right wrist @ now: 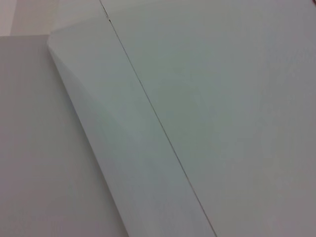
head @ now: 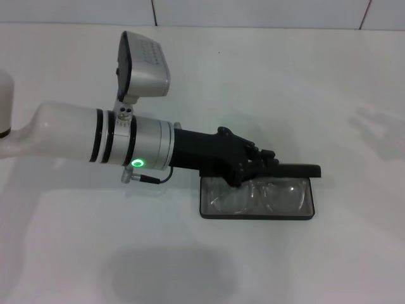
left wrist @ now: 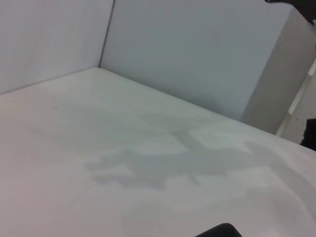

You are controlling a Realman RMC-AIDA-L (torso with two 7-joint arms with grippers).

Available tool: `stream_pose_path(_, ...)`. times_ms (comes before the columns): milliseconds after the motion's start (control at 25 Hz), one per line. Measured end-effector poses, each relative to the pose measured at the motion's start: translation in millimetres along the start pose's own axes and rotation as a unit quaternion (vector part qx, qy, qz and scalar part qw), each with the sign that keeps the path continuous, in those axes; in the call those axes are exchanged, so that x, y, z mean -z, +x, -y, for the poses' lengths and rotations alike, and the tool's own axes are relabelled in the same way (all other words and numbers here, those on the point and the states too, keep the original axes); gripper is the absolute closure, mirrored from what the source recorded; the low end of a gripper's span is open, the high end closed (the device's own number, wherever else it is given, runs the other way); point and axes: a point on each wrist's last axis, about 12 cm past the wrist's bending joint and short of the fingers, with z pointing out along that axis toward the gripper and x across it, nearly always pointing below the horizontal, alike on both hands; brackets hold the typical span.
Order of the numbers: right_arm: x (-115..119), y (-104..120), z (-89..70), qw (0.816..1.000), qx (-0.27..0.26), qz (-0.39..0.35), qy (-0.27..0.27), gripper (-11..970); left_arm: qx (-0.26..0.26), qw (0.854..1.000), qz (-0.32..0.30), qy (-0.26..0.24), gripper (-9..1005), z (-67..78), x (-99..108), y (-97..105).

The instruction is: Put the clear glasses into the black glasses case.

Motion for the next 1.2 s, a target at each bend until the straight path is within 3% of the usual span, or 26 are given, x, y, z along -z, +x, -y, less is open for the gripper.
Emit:
stream_pose_path(360, 1, 6, 0.4, 1.0, -0.008, 0.002, 0.001, 686, -0.009, 1.0, -0.014, 0.012, 870, 3.8, -3, 4)
stream_pose_path(800, -2, 9, 1.3, 1.0, -0.012, 0.001, -0.002, 687, -0.057, 0.996, -0.044, 0.049, 865, 14.4, -9, 10)
stream_pose_path(1000, 1, 10, 1.6, 1.0, -0.013, -0.019, -0.002, 687, -0.074, 0.993, 0.0, 0.089, 863, 21.9, -5, -9)
stream_pose_path(1120, -6, 14, -0.6, 0.998, -0.003, -0.062, -0.03, 678, -0.072, 0.991, 0.035, 0.108, 861, 26.0, 2, -22)
stream_pose_path(1200, -17, 17, -2.5, 0.994, 0.007, -0.093, -0.059, 668, -0.068, 0.987, 0.074, 0.123, 860, 30.9, 30, -37)
